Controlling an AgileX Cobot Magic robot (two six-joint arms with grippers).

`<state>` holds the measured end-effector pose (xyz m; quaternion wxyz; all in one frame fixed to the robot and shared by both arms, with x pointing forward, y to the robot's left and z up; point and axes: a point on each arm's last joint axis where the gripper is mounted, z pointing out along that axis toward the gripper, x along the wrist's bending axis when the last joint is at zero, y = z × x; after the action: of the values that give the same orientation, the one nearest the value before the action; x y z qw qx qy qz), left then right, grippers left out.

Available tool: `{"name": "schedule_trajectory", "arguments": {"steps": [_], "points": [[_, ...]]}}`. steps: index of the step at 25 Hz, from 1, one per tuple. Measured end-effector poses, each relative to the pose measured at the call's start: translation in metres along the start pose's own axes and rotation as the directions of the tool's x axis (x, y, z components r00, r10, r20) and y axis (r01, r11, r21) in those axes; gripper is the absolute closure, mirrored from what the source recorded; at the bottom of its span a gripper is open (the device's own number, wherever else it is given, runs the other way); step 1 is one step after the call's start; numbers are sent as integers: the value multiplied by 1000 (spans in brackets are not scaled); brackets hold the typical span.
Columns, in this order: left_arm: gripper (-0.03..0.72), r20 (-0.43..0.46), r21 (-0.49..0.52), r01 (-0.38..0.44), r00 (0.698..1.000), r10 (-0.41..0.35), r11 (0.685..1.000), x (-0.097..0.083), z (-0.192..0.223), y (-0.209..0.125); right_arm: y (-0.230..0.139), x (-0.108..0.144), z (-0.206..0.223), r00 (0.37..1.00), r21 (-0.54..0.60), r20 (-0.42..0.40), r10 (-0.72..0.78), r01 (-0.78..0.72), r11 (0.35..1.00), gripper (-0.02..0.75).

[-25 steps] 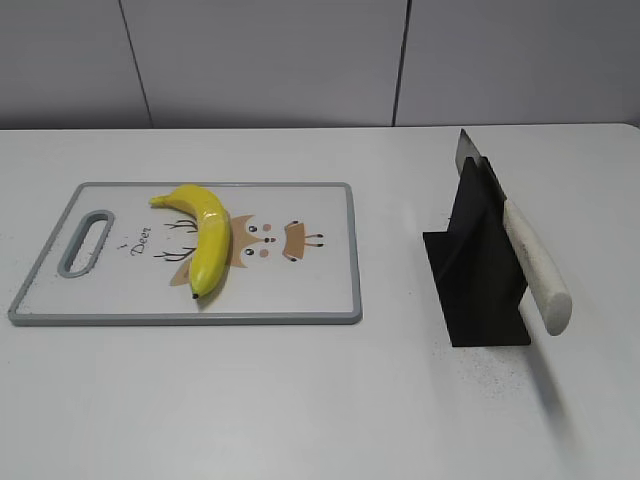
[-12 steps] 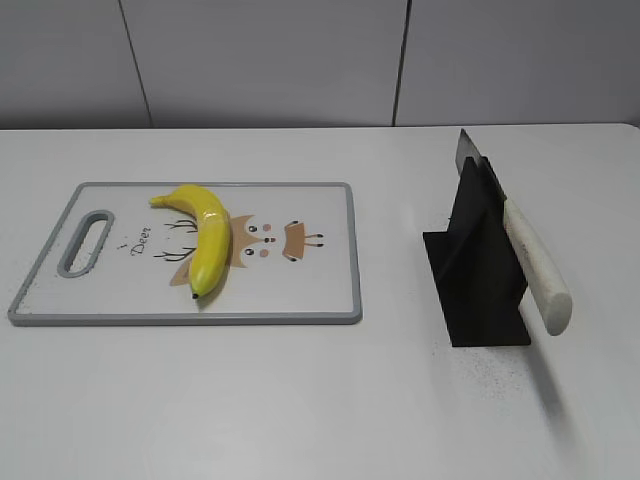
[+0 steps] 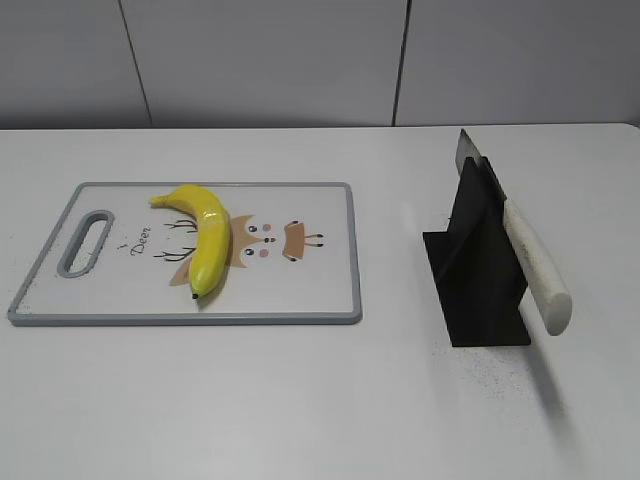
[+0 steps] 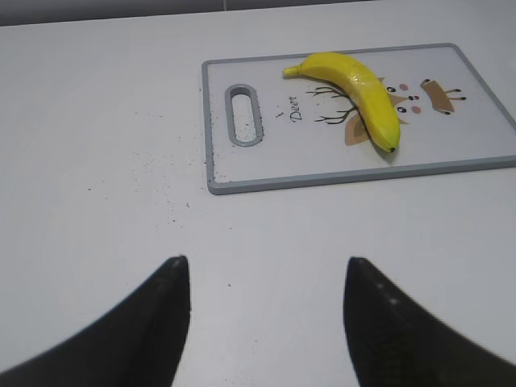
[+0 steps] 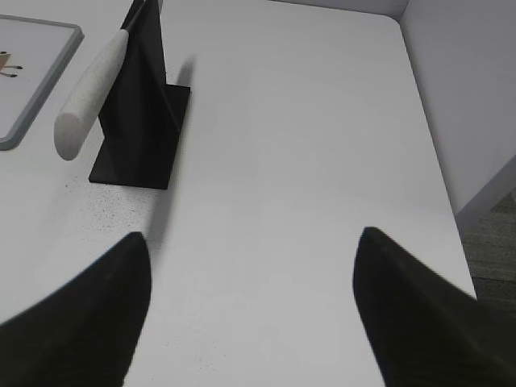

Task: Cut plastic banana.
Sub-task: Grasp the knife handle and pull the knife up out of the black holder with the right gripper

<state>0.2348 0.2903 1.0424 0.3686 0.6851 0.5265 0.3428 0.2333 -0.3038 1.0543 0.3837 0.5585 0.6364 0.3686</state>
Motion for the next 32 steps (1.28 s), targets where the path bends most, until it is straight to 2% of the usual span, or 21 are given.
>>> {"name": "schedule_trajectory", "arguments": {"steps": [17,25,32], "points": [[99,0,0,0,1000,0,1000,0,0,0,1,0,3,1000,18,-1,-1,1,1000,146],[99,0,0,0,1000,0,1000,0,0,0,31,-1,27,1000,239,-13,-3,6,971,146],[99,0,0,0,1000,0,1000,0,0,0,64,-1,52,998,463,-1,64,-56,884,146]]}}
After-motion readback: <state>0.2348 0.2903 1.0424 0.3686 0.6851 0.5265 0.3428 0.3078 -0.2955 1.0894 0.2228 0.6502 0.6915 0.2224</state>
